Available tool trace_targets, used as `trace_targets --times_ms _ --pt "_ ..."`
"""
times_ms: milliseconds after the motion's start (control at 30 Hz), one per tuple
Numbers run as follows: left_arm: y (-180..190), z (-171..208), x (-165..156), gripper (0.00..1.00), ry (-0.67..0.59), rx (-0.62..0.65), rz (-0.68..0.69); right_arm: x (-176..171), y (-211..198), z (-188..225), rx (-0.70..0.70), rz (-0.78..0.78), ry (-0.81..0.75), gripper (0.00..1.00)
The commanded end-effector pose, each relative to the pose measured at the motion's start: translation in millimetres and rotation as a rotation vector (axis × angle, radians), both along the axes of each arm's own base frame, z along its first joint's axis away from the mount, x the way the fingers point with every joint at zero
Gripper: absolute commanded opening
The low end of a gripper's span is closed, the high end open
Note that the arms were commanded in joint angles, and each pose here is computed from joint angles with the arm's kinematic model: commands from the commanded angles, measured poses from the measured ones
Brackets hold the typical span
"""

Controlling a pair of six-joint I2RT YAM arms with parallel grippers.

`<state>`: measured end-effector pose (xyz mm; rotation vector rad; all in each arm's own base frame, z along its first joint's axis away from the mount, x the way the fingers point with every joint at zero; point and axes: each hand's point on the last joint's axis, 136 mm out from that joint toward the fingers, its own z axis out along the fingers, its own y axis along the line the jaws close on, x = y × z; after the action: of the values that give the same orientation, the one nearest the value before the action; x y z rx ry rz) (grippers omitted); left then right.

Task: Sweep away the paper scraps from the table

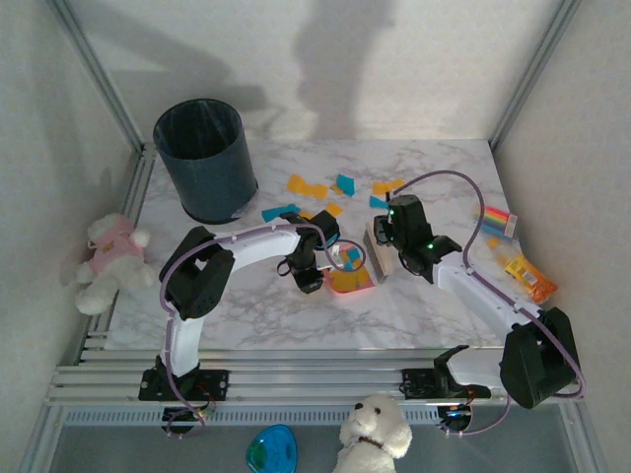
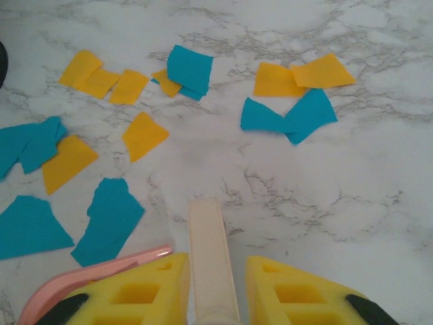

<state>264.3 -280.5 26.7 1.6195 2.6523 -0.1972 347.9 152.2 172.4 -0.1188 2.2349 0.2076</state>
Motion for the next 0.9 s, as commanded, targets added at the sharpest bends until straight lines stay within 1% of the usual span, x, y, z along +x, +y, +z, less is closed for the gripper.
trace_targets --times_ms 0,100,467,867 --pt "7.5 0.6 -4.2 0.0 -0.006 0.036 0.003 -6.4 7.8 -12.9 0.0 0.023 0.051 0.0" --pt "7.3 0.9 -3.3 0.0 -0.01 0.036 0.004 -8.1 15.9 -12.3 0.024 0.048 0.053 0.0" --pt "6.7 1.3 -1.8 0.0 -0.015 0.036 0.008 -15.7 31.0 -6.7 0.038 0.122 0.053 0.0" --pt "5.9 2.7 0.3 0.0 -0.028 0.031 0.011 -17.4 23.5 6.8 0.046 0.094 0.003 0.0"
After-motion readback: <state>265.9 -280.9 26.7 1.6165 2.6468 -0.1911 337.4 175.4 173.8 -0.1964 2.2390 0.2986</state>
